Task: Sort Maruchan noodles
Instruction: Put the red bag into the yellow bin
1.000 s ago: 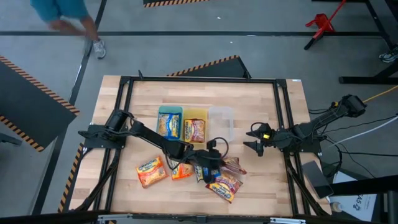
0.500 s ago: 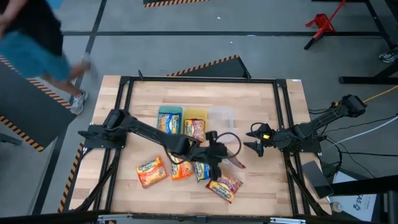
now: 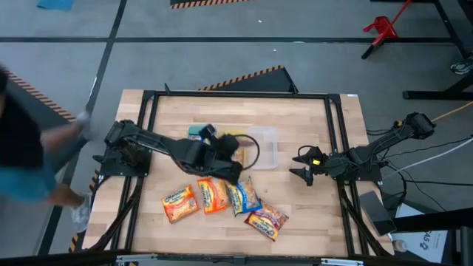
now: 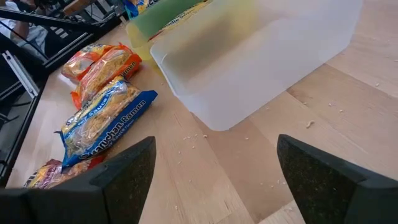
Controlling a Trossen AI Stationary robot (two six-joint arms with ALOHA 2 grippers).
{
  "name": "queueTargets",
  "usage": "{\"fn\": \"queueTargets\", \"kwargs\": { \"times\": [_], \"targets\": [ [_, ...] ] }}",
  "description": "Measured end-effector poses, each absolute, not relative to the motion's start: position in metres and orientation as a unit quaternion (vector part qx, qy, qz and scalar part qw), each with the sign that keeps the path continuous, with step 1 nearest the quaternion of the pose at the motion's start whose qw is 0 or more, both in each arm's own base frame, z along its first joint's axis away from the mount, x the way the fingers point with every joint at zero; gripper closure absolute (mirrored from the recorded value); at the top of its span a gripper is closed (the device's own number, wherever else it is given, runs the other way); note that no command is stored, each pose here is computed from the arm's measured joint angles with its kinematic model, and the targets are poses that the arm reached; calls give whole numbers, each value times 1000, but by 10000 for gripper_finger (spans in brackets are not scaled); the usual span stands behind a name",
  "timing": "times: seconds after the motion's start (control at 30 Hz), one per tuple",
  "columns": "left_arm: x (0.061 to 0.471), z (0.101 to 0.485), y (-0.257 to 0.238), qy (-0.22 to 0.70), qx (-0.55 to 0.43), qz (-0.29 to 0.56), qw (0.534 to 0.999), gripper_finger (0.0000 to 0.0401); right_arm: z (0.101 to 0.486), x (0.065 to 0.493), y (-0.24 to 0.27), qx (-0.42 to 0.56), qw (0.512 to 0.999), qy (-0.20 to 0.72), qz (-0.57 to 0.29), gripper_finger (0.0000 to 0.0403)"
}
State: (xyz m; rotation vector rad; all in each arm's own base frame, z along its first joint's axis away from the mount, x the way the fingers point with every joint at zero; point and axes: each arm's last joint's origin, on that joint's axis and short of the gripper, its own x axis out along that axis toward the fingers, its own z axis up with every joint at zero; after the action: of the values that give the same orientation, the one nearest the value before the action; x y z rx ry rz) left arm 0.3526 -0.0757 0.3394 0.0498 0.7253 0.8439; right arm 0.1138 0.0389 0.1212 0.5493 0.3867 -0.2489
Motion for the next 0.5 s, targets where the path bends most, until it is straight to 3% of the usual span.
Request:
{"fn": "queueTargets", "kwargs": {
  "times": [0.17, 0.5],
  "targets": [
    [352, 329, -57, 341, 17, 450, 825, 401, 121, 114, 39, 268, 937, 190, -122, 81],
    [347, 273, -37, 351, -25, 507, 787, 401, 121, 114, 39, 268, 937, 190, -122, 81]
  ]
}}
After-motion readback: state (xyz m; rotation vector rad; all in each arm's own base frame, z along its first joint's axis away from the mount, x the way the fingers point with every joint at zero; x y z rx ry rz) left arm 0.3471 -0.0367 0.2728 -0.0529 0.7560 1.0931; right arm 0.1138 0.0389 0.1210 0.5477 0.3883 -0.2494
